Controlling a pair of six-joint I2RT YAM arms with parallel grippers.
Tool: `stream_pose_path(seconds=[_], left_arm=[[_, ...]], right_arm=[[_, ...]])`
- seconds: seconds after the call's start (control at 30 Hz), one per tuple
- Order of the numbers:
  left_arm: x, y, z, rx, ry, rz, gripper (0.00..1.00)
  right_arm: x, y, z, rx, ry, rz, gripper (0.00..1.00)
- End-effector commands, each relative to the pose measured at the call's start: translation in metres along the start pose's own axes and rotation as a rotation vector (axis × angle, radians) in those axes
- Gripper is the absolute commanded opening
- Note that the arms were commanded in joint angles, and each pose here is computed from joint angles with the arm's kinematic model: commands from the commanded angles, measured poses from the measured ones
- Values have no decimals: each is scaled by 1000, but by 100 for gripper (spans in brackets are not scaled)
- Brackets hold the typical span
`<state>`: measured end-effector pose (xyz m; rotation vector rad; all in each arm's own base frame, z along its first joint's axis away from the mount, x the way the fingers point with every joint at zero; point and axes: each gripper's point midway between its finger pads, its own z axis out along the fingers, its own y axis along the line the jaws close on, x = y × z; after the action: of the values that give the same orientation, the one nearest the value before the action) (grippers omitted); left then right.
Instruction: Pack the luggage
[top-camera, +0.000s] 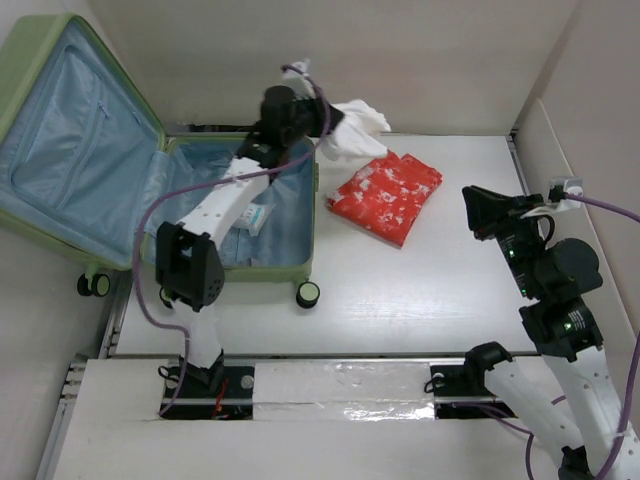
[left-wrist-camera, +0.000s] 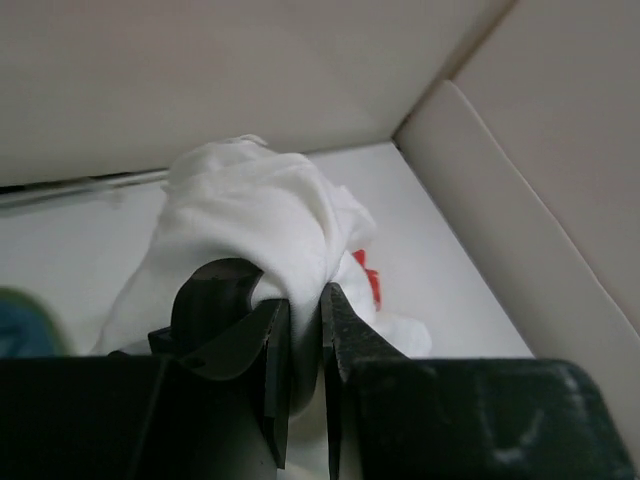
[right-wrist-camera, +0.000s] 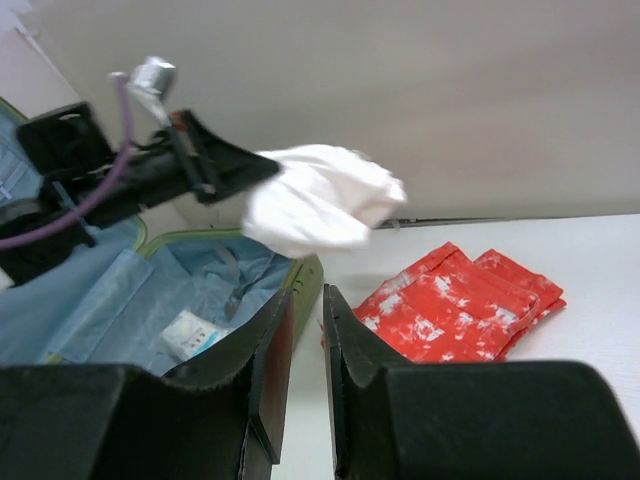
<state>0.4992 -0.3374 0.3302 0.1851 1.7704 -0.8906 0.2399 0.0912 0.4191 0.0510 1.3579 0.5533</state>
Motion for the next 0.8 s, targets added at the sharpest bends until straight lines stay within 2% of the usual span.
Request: stream_pose_path(seconds=[0.0, 0.03, 0.07, 0.1, 0.17, 0.2, 0.27, 0.33, 0.37, 0.4, 0.5, 0.6, 0.7, 0.77], left_arm=[[-87, 36, -71, -22, -199, 3, 0], [-90, 53, -82, -47, -219, -40, 0], [-115, 77, -107, -81, -304, -44, 0], [-84, 110, -111, -132, -263, -98, 0], [-76, 138, -128, -173, -297, -178, 0], [-47, 172, -137, -247, -266, -232, 0], [-27, 187, -146, -295, -275, -279, 0], [13, 223, -161, -439, -262, -344, 0], [19, 233, -171, -487, -279, -372, 7], [45, 246, -180, -554, -273, -439, 20], [69, 266, -211, -700, -331, -523, 37], [69, 271, -249, -838, -428, -554, 45], [46, 256, -284, -880, -583, -551, 48], [20, 233, -301, -851, -669, -501, 51]], right_arm=[[-29, 5, -8, -5, -81, -21, 25], [-28, 4, -8, -1, -79, -21, 24], [-28, 3, -7, -1, -79, -21, 24], [-26, 4, -6, -3, -77, -19, 25], [-23, 6, -5, -19, -75, -14, 24], [-22, 6, -4, -23, -72, -12, 24], [-17, 7, -2, -32, -62, -10, 24], [-15, 9, 0, -43, -51, -6, 25], [-13, 10, 1, -49, -46, -6, 25], [-12, 10, 1, -51, -42, -8, 25], [-10, 9, 0, -51, -35, -11, 25], [-6, 7, -1, -44, -23, -24, 28], [2, 4, 1, -39, -3, -27, 32], [10, 1, 3, -32, 16, -28, 37]])
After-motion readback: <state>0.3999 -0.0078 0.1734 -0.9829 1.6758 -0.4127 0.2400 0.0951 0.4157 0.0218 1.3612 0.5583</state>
